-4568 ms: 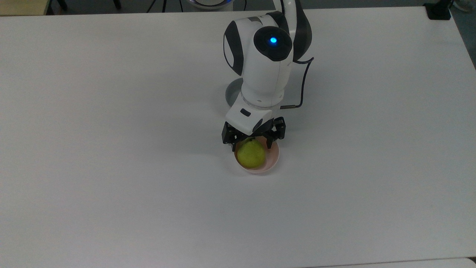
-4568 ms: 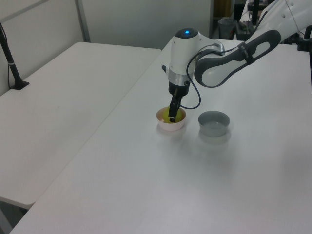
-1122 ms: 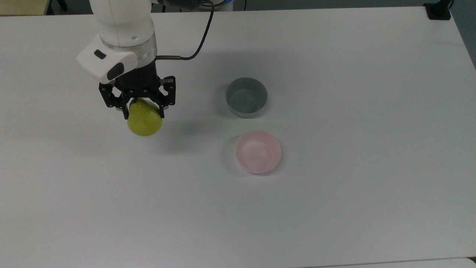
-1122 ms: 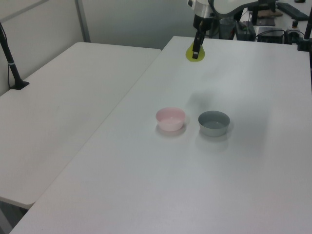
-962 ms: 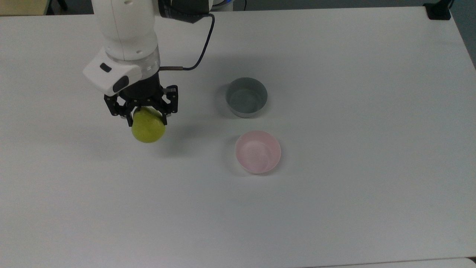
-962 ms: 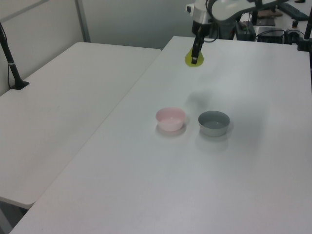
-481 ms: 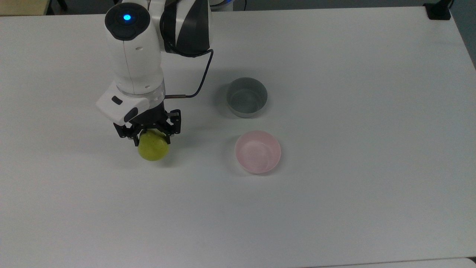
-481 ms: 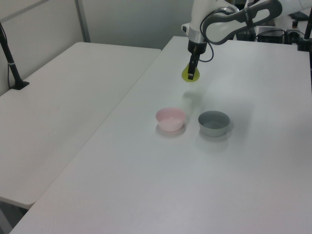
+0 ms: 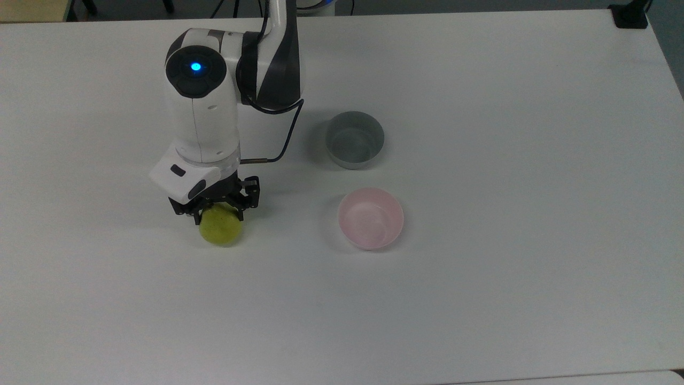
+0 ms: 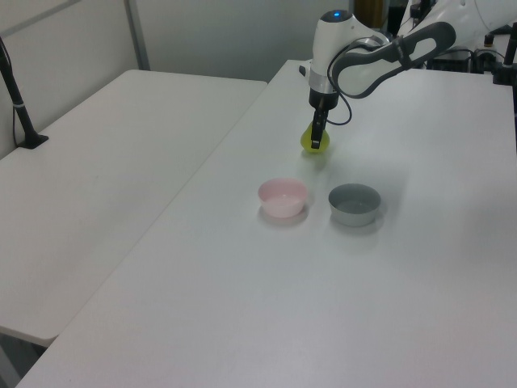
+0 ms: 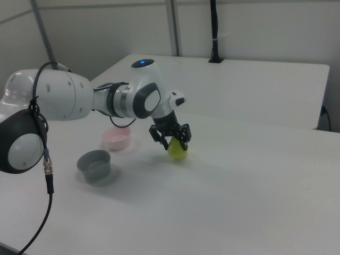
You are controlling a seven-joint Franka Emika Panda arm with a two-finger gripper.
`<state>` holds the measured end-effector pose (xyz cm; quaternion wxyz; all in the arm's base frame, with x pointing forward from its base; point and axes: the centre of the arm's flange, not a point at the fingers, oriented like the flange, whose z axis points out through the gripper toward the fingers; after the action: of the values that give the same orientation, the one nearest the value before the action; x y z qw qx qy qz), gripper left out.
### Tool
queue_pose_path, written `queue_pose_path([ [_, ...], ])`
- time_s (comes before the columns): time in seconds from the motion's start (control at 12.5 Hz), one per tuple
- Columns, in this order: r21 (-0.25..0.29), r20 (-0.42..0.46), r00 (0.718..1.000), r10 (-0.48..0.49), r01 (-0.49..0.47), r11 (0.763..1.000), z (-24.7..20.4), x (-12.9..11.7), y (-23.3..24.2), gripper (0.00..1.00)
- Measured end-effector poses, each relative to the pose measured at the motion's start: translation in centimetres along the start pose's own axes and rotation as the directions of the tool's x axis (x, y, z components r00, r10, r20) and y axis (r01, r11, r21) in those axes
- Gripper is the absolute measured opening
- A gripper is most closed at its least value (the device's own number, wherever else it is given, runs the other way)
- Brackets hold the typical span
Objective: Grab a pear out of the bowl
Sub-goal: 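Lower the pear onto the table beside the bowls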
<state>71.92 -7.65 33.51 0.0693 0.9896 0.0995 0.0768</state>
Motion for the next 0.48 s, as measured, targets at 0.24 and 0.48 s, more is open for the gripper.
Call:
queue_pose_path([
  [0.24,-0.001,-0.001,1.000,0.003,-0.003,1.000,0.00,-0.03,0.19,0.74],
  [0.48,-0.006,0.000,1.000,-0.002,0.002,1.000,-0.01,-0.03,0.21,0.81],
])
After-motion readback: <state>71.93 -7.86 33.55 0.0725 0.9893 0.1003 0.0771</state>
